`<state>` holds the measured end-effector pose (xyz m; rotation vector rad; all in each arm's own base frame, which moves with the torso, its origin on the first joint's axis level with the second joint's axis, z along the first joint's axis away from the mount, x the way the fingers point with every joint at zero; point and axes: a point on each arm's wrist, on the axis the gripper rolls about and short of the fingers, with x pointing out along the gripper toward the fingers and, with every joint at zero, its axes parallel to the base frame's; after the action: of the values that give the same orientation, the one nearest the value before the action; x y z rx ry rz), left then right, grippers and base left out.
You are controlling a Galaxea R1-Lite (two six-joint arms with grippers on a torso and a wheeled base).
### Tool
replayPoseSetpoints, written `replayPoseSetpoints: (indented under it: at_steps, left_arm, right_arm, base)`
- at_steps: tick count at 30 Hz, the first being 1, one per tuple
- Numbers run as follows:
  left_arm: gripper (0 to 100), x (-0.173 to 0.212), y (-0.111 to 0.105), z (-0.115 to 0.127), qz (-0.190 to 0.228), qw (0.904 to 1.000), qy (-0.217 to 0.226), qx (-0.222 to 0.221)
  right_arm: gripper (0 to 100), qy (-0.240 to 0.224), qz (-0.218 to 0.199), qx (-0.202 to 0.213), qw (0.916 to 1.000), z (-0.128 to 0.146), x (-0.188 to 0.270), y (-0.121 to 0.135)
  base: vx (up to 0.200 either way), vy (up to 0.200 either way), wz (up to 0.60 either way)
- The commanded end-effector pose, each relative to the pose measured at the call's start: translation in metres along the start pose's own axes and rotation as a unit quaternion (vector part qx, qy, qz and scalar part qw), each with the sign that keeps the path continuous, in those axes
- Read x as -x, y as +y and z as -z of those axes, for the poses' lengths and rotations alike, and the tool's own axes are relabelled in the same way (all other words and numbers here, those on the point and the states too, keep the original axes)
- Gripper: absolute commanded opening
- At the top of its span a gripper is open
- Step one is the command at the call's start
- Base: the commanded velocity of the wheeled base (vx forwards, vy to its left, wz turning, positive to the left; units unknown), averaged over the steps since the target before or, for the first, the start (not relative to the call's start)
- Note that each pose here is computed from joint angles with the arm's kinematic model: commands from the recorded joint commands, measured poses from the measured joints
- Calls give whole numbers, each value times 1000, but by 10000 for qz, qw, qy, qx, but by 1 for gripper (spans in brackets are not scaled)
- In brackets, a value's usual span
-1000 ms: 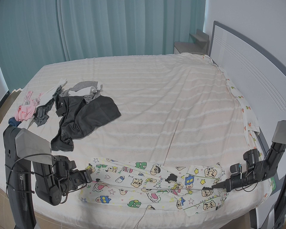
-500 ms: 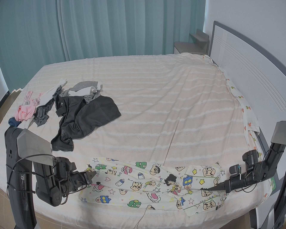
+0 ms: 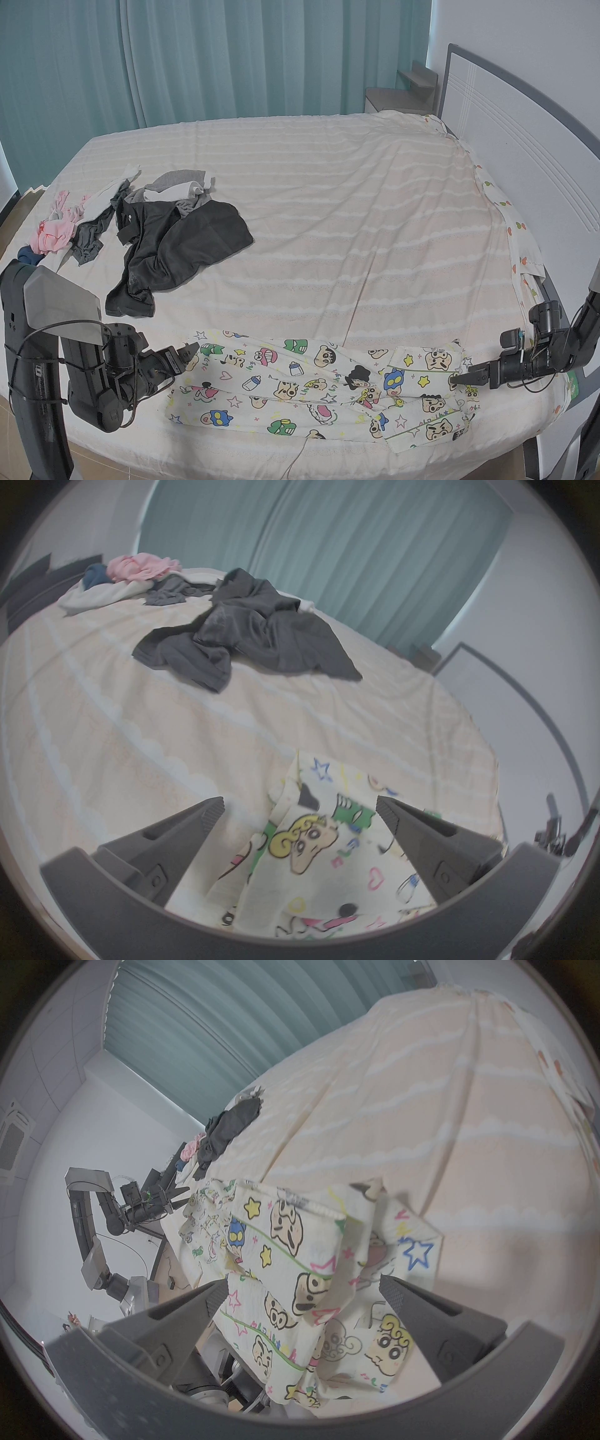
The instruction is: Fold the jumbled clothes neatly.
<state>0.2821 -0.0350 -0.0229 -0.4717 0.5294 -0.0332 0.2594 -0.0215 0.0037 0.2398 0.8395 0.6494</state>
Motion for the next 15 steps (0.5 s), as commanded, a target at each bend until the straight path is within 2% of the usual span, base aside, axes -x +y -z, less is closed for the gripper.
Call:
replayPoseSetpoints:
  at_steps: [1,6,7,8,10,15]
  left_arm:
    - [100,21,-17,-33,291,9946,-748,660]
    - [100,42,-30,-57,426,9759,-1420,1600]
    - [100,42,-30,-57,426,9759,-1420,1600]
    - [100,48,-33,-63,512,9676,-1559,1920]
    - [100,56,-33,-64,579,9609,-1565,2209]
    - [100,60,-31,-53,552,9626,-1283,2320]
  right_arm:
    - [100,-503,192,272,9982,-16,27,9]
    - [100,-599,140,478,9970,-24,28,17]
    - [100,-599,140,478,9970,-24,28,17]
    - [100,-592,113,540,9967,-28,24,17]
    - [100,-596,122,552,9966,-33,18,12]
    - [100,-556,45,372,9977,-42,4,7]
  base:
    - [0,0,0]
    - [0,0,0]
    - [0,0,0]
    - [0,0,0]
    - [0,0,0]
    - [0,0,0]
